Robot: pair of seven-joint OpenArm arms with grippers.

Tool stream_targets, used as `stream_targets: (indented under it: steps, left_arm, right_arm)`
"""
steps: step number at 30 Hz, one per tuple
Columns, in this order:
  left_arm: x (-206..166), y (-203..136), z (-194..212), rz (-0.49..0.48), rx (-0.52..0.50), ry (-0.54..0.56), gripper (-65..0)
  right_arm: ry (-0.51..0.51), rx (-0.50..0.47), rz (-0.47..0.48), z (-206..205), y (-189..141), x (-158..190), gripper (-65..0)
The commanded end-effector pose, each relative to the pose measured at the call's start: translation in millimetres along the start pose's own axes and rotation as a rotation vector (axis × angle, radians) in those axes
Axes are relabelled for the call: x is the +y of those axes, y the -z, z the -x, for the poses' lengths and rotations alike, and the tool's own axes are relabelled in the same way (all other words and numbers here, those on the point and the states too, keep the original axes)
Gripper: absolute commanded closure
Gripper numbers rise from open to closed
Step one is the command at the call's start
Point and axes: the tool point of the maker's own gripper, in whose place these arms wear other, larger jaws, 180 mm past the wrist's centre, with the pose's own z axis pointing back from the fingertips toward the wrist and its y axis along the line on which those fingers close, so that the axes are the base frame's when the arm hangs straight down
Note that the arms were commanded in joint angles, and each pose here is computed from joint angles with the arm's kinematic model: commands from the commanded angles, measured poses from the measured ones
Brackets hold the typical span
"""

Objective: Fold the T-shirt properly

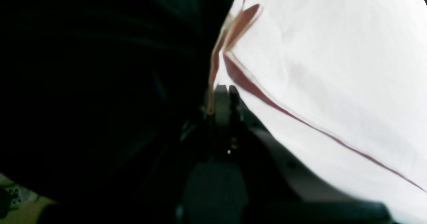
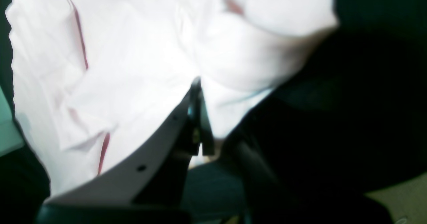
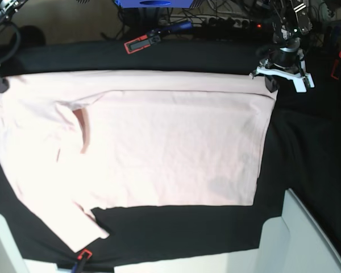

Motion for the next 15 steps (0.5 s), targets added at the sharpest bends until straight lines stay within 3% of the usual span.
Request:
stream_targets:
  steps: [1, 15]
  left_arm:
    - [9, -5, -9, -0.023, -0.033, 0.009, 0.0]
    - [21, -17, 7, -0.047, 0.006, 0.028, 0.0]
  right_arm:
    - [-0.028, -0.067, 0.007, -25, -11, -1, 0.0]
    - [-0.025, -0.031, 0.046, -7, -17, -20, 0.0]
